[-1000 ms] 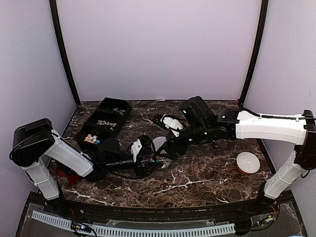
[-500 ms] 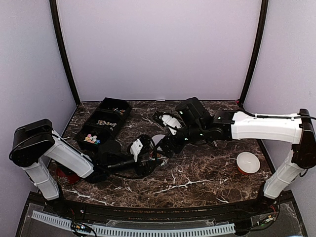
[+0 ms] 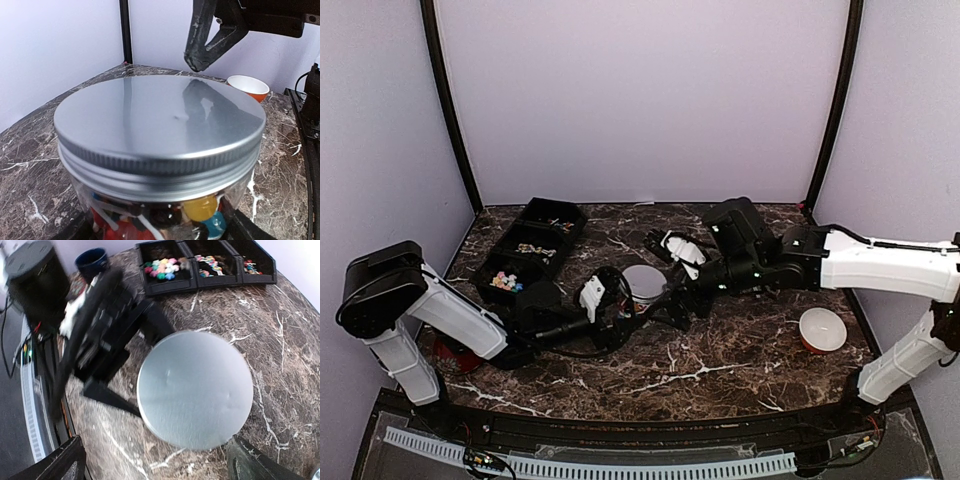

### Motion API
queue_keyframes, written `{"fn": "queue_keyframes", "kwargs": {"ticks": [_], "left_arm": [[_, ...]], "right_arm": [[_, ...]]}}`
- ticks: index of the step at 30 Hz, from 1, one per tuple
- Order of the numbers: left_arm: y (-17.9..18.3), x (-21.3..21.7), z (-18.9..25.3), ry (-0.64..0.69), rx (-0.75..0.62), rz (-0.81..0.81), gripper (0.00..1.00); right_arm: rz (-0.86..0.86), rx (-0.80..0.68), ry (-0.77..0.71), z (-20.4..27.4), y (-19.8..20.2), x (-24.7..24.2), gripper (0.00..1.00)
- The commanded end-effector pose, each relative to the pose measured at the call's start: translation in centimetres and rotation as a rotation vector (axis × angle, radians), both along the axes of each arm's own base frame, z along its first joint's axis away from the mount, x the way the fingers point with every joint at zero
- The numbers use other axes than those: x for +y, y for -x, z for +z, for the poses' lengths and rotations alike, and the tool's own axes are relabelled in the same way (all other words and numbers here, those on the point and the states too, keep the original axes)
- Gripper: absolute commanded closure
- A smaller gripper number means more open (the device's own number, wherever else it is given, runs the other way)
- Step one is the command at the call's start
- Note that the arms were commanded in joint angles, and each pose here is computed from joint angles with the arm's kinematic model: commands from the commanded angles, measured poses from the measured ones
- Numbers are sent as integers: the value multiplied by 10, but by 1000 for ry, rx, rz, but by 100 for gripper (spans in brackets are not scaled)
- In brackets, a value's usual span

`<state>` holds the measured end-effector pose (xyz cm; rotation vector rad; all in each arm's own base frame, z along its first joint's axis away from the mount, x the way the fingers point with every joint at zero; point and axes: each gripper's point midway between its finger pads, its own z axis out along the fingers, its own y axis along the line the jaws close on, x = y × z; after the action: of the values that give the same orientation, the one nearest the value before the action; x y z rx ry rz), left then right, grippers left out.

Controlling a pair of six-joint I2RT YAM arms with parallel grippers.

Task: Pack the candies
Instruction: Rotate the box lid from the packing box.

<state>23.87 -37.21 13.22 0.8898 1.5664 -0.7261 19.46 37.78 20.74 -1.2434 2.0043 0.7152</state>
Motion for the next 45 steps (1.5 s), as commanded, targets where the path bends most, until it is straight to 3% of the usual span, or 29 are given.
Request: {"fn": "queue_keyframes", "kwargs": {"ticks": [1, 12, 20, 27, 45], "left_arm": [[17, -4, 53, 133, -98, -122, 30], [94, -27, 53, 158, -37, -617, 31], [137, -28, 50, 165, 43, -913, 31], [144, -29, 49, 168, 85, -992, 31], [149, -33, 46, 153, 126, -1052, 32]], "right_arm": [[159, -91, 47, -2, 23, -22, 3], [523, -319, 54, 31, 57, -39, 2], [770, -298, 9, 45, 87, -31, 2], [905, -275, -47, 46, 112, -24, 3], [994, -181, -85, 35, 128, -8, 2]]}}
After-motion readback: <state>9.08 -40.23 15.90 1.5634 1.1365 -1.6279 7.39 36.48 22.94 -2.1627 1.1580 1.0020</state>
